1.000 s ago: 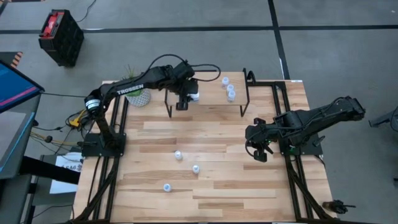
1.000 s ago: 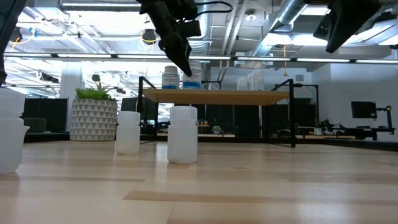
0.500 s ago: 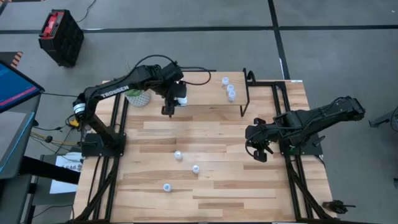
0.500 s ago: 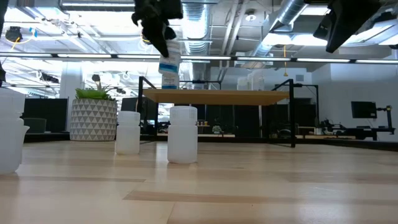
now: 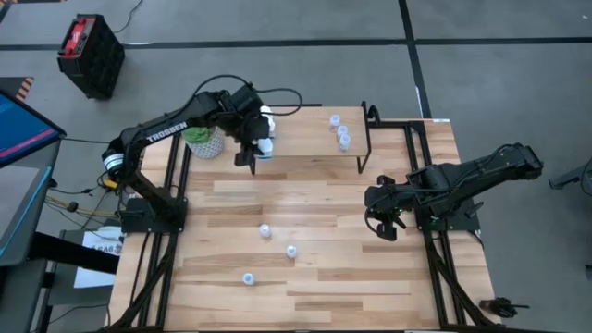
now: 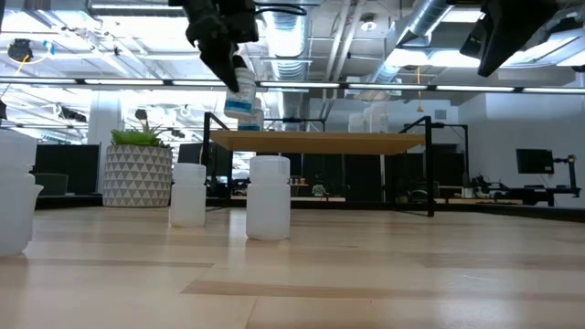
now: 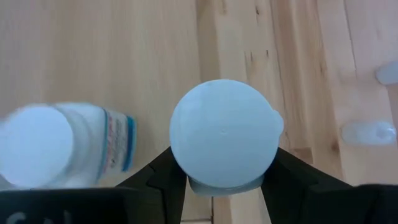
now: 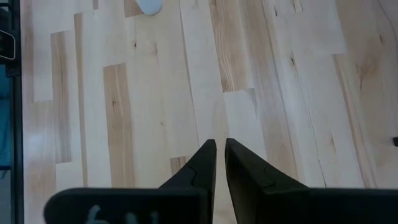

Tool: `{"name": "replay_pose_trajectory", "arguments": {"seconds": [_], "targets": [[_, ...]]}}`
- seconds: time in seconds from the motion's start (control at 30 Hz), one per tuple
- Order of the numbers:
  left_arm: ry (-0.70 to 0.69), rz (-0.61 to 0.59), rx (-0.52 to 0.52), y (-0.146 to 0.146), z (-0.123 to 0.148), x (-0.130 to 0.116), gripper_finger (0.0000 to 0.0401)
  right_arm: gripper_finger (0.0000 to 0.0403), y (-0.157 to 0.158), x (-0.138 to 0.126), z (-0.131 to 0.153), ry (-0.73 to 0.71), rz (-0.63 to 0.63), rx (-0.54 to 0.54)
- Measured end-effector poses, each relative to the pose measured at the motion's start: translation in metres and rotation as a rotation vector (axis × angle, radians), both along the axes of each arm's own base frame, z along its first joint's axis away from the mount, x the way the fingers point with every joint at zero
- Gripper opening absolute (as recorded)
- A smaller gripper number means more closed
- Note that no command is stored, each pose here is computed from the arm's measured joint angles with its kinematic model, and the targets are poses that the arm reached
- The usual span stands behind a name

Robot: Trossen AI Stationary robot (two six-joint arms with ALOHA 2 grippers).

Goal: Pick and place medicine bottles onto shelf by color
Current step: Adjust the blue pill bottle on the shelf

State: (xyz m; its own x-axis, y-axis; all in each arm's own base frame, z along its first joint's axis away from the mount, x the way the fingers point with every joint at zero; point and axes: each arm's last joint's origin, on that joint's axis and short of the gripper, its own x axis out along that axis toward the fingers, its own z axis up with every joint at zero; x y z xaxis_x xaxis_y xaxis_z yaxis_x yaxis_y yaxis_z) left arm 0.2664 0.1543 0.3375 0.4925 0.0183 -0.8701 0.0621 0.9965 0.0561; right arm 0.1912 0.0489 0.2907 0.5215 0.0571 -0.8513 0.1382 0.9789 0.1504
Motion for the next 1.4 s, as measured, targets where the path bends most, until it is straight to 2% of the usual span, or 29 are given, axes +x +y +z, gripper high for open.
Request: {"name": "replay_pose_trajectory", "arguments": {"seconds": [0.33, 0.47, 0.8, 1.4], "targets": [[-0.039, -0.042, 0.091, 0.01, -0.006, 0.003, 0.0145, 0.0059, 0.0, 0.0, 0.0, 0.0, 0.001, 0.0], [-0.018, -0.047, 0.088, 0.013, -0.018, 0.002, 0.0146, 0.0059, 0.0, 0.0, 0.0, 0.0, 0.001, 0.0], [-0.036, -0.069, 0.134, 0.014, -0.016, 0.003, 0.0149, 0.0059, 0.0, 0.0, 0.0, 0.001, 0.001, -0.001], [-0.02, -0.025, 0.146, 0.015, -0.016, 0.003, 0.0228, 0.0059, 0.0, 0.0, 0.0, 0.001, 0.001, -0.001]]}}
